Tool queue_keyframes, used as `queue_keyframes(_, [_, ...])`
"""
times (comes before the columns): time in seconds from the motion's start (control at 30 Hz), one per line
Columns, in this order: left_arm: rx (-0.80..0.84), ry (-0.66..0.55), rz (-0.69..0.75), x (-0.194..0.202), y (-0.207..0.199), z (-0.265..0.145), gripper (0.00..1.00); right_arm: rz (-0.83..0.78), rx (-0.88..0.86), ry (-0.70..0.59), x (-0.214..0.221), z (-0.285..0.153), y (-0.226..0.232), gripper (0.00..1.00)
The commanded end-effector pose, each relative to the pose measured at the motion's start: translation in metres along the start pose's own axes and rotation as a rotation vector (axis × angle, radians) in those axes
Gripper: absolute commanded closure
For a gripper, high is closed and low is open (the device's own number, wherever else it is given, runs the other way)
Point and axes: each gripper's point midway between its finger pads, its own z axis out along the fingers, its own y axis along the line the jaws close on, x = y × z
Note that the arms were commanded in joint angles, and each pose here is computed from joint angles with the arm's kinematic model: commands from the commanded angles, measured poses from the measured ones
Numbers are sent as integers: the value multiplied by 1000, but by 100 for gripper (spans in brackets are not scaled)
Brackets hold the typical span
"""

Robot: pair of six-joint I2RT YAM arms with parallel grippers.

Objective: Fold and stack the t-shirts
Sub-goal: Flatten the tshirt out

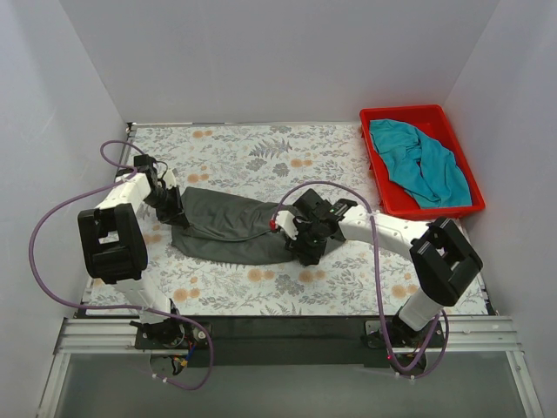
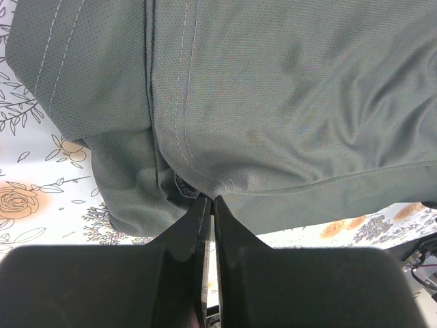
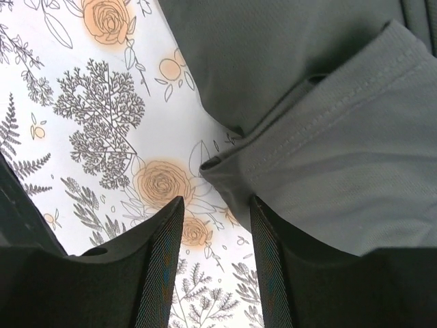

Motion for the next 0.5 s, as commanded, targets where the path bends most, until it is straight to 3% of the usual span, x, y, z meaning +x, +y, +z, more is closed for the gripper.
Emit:
queue_keyframes(0.0, [18, -23, 20, -8, -6, -7, 100, 13, 20, -3, -4, 10, 1, 50])
queue_keyframes(0.37, [16, -13, 16, -5, -5, -3, 100, 18, 32, 70, 19, 40, -2, 50])
queue_keyframes(0.47, [19, -10, 17, -5, -5, -2, 100, 22, 35, 90, 26, 46, -3, 72])
